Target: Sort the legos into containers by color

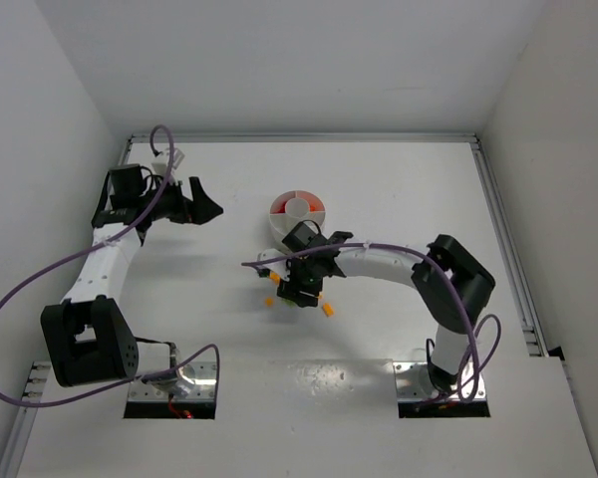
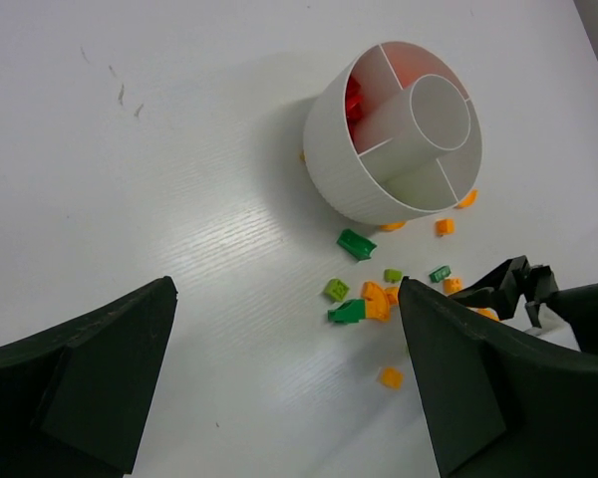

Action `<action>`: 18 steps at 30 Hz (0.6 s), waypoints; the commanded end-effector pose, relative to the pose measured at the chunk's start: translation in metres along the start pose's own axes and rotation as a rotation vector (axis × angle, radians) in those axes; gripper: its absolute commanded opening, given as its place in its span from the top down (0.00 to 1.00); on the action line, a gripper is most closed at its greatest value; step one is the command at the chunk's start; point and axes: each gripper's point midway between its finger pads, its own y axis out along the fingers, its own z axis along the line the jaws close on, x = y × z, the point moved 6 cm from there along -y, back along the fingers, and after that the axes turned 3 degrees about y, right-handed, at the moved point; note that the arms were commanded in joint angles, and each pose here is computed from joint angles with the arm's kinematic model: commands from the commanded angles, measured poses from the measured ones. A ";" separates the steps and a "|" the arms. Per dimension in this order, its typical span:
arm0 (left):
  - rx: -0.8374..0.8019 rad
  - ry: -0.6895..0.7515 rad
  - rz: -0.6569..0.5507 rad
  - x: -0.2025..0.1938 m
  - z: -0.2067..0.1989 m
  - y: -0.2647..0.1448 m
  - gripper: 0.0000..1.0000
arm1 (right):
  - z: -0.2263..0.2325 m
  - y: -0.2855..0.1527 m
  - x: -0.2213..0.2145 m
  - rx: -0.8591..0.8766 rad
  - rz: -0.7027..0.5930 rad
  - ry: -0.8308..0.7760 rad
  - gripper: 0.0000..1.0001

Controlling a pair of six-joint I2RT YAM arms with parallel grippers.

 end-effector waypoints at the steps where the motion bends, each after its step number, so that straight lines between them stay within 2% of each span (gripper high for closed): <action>1: 0.023 0.001 -0.058 0.012 0.000 -0.009 0.00 | -0.006 0.009 -0.002 -0.026 0.021 -0.023 0.39; 18: 0.031 -0.002 -0.061 0.010 0.005 -0.007 0.00 | -0.012 0.036 0.006 0.011 0.020 0.002 0.41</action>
